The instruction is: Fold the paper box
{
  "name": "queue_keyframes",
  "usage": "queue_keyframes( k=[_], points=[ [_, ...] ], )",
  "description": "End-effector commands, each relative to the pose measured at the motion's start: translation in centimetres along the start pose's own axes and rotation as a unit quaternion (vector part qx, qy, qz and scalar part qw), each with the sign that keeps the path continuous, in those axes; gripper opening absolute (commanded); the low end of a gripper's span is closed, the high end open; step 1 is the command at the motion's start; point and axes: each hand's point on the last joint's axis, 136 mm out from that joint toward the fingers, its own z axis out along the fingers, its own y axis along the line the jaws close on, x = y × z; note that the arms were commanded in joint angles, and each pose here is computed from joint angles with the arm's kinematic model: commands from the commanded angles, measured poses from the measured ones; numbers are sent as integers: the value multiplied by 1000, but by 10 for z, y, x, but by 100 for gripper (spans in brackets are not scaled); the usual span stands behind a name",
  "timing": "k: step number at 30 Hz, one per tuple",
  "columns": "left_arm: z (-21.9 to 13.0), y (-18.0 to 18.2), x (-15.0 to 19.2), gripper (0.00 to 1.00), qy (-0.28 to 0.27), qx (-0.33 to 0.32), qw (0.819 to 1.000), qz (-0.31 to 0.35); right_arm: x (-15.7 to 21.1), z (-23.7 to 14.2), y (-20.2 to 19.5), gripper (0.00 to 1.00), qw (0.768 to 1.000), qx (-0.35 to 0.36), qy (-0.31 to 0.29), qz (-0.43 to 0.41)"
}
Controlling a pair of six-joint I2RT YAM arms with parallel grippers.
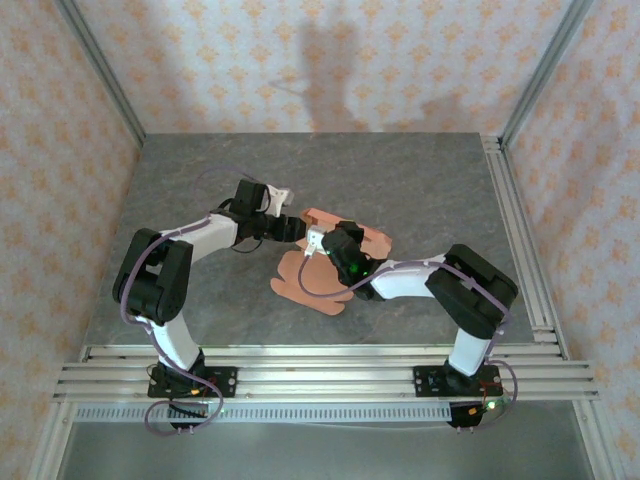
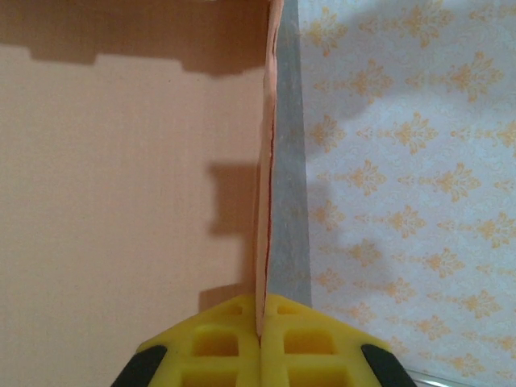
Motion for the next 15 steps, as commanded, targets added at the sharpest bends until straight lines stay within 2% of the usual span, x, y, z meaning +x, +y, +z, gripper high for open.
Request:
queue_keyframes(
  k=[1, 13, 15],
  points=[
    [-4, -8, -4, 58, 7, 3, 1000, 23, -5, 3, 2, 0, 1000, -9, 0, 1],
    [8, -9, -6, 54, 22, 20, 999, 19, -8, 4, 2, 0, 1000, -10, -4, 4],
    [11, -9, -4, 49, 28, 25, 999, 15, -9, 5, 2, 0, 1000, -11, -4, 4]
  ],
)
